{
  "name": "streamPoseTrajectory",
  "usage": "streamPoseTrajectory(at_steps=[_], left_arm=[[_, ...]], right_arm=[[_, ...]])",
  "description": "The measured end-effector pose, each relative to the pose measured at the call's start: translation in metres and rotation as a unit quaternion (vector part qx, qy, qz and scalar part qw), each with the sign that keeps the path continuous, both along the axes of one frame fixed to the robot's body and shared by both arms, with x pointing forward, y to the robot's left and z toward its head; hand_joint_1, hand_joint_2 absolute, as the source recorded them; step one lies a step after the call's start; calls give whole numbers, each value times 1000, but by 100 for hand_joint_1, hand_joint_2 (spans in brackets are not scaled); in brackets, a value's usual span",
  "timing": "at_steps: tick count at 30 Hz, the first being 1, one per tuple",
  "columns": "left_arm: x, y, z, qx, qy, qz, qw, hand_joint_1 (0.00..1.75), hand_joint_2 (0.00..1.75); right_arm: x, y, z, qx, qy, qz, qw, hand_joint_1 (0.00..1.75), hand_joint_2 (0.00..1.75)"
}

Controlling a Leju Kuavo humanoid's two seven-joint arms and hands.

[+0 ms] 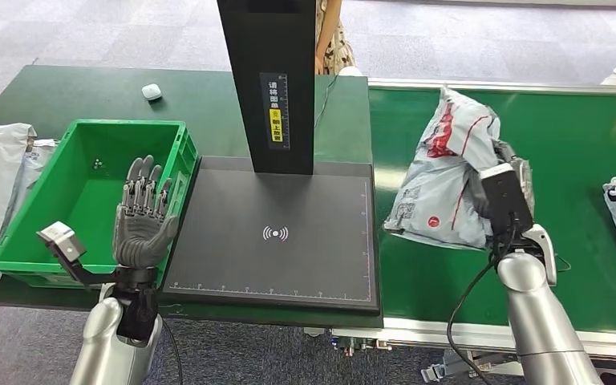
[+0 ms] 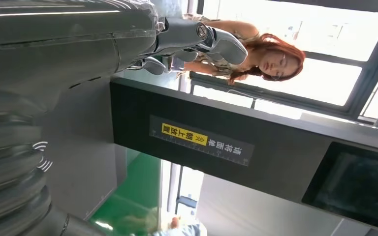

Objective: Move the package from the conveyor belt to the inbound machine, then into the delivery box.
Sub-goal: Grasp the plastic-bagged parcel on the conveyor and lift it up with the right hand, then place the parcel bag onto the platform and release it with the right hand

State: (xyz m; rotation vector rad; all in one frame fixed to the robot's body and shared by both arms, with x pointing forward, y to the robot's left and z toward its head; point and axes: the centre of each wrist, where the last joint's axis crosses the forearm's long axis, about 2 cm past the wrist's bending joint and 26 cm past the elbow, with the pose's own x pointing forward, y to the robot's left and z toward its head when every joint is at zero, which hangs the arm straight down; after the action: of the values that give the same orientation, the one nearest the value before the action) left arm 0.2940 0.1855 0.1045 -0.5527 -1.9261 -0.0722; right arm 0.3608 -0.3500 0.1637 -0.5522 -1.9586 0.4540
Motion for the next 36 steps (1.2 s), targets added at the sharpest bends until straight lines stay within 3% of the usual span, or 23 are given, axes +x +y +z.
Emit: streamPoseTrajectory(at_steps=[7, 27, 32, 36], left_arm=[[1, 2, 1, -17, -23, 31, 999, 0, 175], [3, 3, 2, -22, -29, 36, 999, 0, 175], [8, 2, 6, -29, -40, 35, 998, 0, 175], [16, 1, 13, -28, -56, 28, 998, 0, 175]], right_arm=[[-3, 10, 16, 17, -100, 40, 994, 175, 175], [-2, 32, 23, 6, -111, 80, 991, 175, 175], [8, 55, 30, -56, -58, 192, 978, 175, 175], [16, 99, 16, -190, 55, 331, 923, 175, 175]])
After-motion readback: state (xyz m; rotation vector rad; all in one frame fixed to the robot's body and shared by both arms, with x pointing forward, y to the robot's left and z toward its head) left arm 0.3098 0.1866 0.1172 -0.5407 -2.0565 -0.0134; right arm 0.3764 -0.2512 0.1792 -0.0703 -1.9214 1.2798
